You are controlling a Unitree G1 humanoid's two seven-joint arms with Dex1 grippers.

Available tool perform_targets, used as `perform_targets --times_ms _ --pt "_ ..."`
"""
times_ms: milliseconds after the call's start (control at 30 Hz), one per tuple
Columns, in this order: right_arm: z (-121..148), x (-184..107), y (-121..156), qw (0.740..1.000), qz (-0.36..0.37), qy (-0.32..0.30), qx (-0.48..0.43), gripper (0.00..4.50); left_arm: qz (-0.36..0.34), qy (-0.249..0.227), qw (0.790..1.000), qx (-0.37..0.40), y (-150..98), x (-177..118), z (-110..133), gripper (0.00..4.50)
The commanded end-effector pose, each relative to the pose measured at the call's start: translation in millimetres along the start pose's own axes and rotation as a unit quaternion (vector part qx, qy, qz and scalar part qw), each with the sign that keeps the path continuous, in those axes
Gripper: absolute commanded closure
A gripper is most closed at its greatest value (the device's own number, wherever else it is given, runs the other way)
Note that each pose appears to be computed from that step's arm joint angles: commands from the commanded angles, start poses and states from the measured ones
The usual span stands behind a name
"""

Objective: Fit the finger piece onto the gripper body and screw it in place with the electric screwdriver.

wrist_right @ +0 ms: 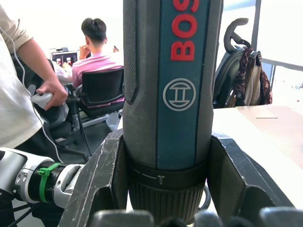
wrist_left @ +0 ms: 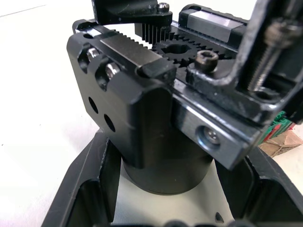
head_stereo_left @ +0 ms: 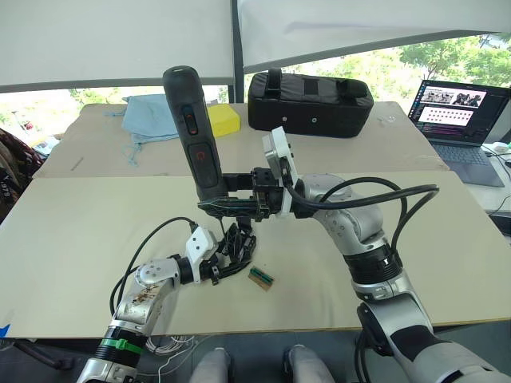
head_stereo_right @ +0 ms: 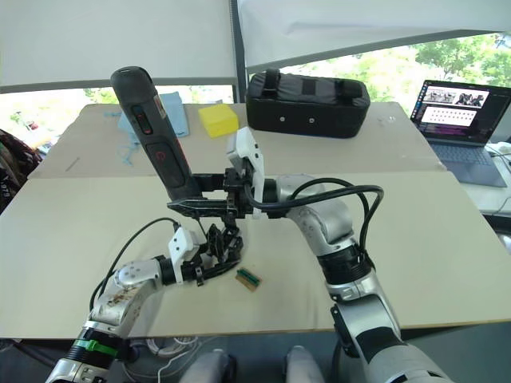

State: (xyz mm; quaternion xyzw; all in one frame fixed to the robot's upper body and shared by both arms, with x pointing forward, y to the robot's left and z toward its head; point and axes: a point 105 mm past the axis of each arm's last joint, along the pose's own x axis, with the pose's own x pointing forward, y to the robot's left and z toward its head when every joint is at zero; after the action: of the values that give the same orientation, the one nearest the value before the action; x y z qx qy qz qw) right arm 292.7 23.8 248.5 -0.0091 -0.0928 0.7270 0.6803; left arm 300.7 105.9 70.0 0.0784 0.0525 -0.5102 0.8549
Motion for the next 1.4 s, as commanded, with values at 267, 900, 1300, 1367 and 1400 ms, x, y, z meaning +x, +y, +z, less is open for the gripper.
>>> perform_targets --times_ms 267,900,1300,1367,1400 --pt "15.6 5.1 6.4 0.999 0.019 -0.015 -0.032 2.6 -0.022 0.027 0.999 -0.029 -12.8 1.6 -17.5 2.19" --pt "14.9 5.1 11.1 0.999 0.03 -0.017 -0.011 2.6 -0.022 0.027 0.999 -0.027 -13.3 1.2 -17.5 2.19" --pt "13.1 3.8 8.4 1.0 0.023 -0.014 -0.007 2.6 -0.021 0.027 0.999 -0.029 -13.0 1.6 -17.9 2.19" --pt "12.9 3.7 8.1 1.0 0.022 -0.014 -0.009 2.6 -0.021 0.026 0.999 -0.029 -13.1 1.7 -17.9 2.19" --pt "12.9 3.7 8.1 1.0 0.022 -0.013 -0.009 2.6 -0.021 0.026 0.999 -0.029 -13.1 1.7 -18.0 2.19"
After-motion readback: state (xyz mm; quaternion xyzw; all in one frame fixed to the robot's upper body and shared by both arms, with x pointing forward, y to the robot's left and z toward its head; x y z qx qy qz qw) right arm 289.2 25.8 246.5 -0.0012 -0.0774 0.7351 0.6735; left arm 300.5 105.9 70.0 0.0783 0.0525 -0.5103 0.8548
